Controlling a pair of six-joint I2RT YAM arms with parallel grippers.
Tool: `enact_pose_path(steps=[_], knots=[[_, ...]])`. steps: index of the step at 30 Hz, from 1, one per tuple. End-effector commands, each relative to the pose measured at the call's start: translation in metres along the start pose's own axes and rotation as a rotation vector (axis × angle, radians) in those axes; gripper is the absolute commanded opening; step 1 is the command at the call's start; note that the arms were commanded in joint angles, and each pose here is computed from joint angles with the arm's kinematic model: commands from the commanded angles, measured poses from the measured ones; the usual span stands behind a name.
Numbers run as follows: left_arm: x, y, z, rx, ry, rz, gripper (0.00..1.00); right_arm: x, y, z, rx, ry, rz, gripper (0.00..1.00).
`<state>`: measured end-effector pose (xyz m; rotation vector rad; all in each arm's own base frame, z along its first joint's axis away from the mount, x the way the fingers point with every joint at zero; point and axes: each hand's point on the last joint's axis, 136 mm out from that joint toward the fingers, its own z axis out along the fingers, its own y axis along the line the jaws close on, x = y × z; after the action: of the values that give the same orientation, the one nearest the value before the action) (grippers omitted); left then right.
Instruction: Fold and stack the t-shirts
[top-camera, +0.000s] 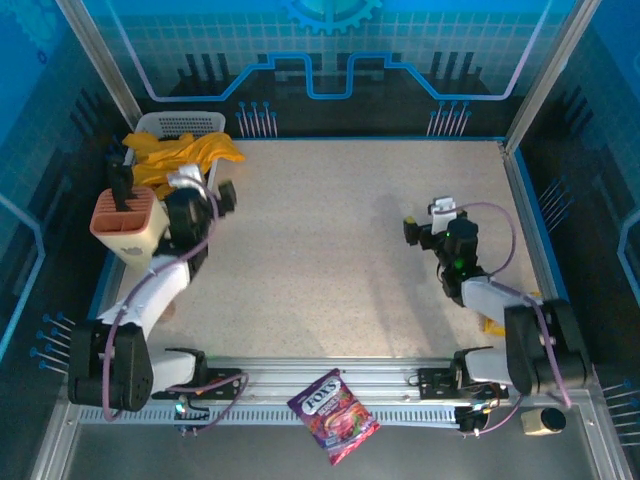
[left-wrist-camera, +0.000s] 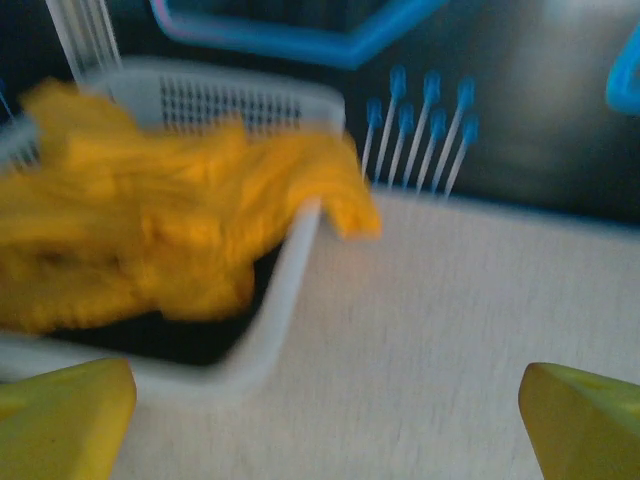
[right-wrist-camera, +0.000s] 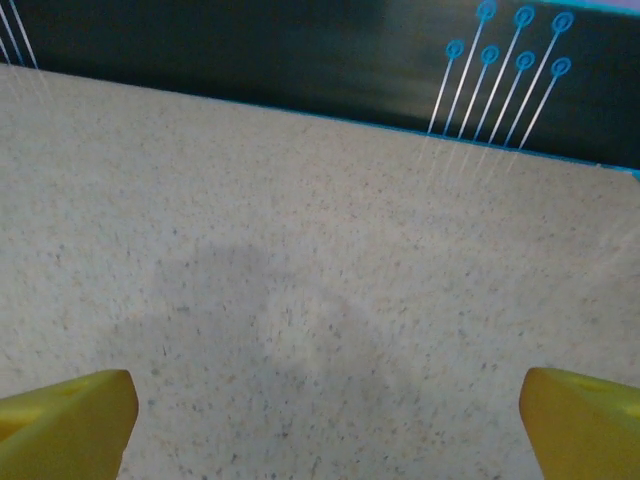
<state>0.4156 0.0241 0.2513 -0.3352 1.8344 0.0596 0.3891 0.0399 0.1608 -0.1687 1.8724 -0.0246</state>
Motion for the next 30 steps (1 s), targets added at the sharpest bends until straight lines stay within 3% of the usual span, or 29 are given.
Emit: enact_pose_path(steps=[1, 8, 17, 30], knots=[[0.004, 0.022, 0.003, -0.196, 0.265, -0.011, 0.99, -0.036, 0.001, -0.012, -0.033, 0.094, 0.053, 1.00], [-0.012, 0.017, 0.074, -0.251, 0.487, -0.094, 0.99, -0.063, 0.025, -0.030, -0.177, 0.277, 0.112, 0.93], [0.014, 0.058, 0.148, -0.398, 0.674, -0.158, 0.96, -0.065, 0.036, -0.048, -0.235, 0.310, 0.120, 0.92], [0.068, 0.099, 0.192, -0.454, 0.726, -0.239, 0.93, -0.051, 0.040, -0.043, -0.250, 0.356, 0.110, 0.90]])
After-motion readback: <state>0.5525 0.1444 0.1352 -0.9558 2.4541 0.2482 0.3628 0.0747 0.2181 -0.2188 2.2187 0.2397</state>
